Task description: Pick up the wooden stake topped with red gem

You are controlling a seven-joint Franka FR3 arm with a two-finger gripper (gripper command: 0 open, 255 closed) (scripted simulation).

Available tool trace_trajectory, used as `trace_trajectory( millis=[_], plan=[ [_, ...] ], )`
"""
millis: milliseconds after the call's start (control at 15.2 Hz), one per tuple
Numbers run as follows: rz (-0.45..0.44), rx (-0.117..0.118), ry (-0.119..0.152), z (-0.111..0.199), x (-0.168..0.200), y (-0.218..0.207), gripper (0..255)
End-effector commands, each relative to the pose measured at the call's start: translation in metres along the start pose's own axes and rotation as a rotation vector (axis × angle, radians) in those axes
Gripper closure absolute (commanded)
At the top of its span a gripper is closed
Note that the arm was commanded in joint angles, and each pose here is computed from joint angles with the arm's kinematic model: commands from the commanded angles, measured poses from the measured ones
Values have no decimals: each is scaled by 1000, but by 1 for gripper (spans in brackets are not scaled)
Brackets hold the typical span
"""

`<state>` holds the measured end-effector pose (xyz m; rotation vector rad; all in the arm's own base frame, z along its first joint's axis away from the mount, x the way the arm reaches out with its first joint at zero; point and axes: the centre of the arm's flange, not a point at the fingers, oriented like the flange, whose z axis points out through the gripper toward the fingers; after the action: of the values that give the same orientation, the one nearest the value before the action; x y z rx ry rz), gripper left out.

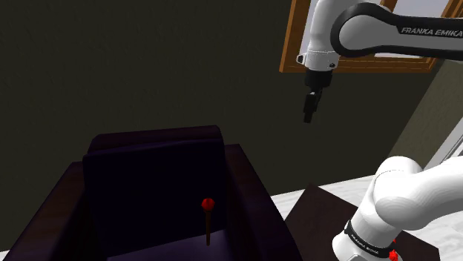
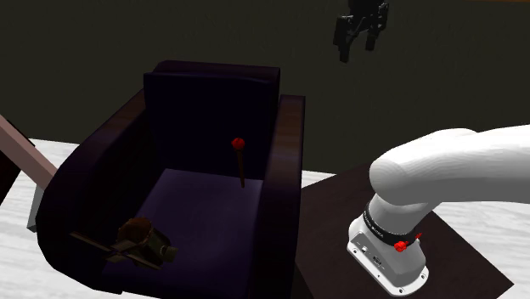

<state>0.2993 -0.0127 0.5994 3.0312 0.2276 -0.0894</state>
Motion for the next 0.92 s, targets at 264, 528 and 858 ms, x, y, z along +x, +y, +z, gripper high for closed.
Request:
trace_trajectory(
  millis=[264,528,858],
  plan=[
    [-15,31,15,38,27,-18,0],
    [-30,62,30,74,54,-37,0],
    [-49,101,49,119,89,-63,0]
  ],
)
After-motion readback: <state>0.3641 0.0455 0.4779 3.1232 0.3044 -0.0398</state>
